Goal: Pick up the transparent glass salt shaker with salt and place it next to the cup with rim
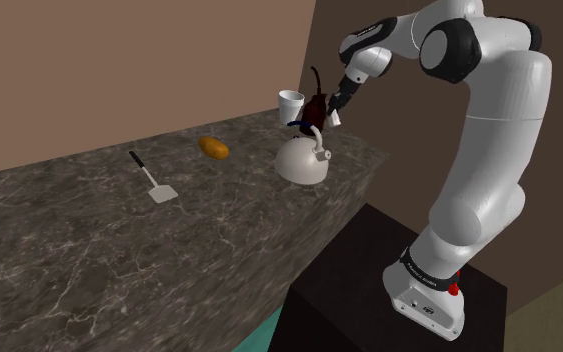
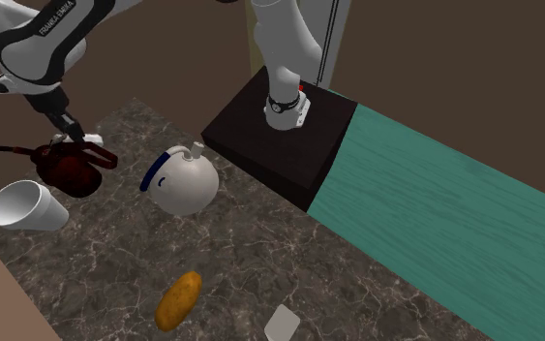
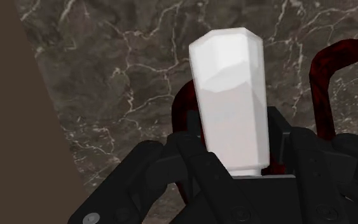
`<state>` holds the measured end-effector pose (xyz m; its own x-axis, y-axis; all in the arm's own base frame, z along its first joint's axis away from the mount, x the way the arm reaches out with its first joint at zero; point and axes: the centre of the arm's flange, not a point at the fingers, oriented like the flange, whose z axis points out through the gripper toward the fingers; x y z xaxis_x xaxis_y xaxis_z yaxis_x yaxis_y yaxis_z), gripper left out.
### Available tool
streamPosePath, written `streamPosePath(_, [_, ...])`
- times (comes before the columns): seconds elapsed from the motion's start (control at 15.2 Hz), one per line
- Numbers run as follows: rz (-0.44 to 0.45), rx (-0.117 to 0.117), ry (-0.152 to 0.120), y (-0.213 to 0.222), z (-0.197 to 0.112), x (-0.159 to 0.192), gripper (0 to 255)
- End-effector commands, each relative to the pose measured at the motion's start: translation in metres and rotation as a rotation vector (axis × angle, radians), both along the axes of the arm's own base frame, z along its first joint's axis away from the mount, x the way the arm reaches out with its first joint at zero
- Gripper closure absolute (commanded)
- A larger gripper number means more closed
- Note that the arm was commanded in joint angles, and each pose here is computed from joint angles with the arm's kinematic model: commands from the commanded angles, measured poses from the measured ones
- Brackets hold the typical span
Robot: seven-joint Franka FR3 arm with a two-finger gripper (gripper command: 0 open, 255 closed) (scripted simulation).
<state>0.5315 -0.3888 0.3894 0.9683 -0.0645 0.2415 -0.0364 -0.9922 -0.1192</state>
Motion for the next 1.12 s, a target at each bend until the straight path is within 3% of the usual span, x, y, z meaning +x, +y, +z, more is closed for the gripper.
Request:
streamPosePath(0.0, [0.000, 0.000, 0.000, 0.000, -0.011, 0.001, 255])
streamPosePath(0.4, [0.000, 0.000, 0.000, 0.000, -0.043, 0.001, 255])
streamPosePath(0.92, [0.000, 0.000, 0.000, 0.000, -0.043, 0.001, 255])
streamPosePath(0.99, [0.000, 0.000, 0.000, 0.000, -0.043, 0.001, 0])
streamPosePath(1.06, [0.000, 0.000, 0.000, 0.000, -0.043, 0.001, 0])
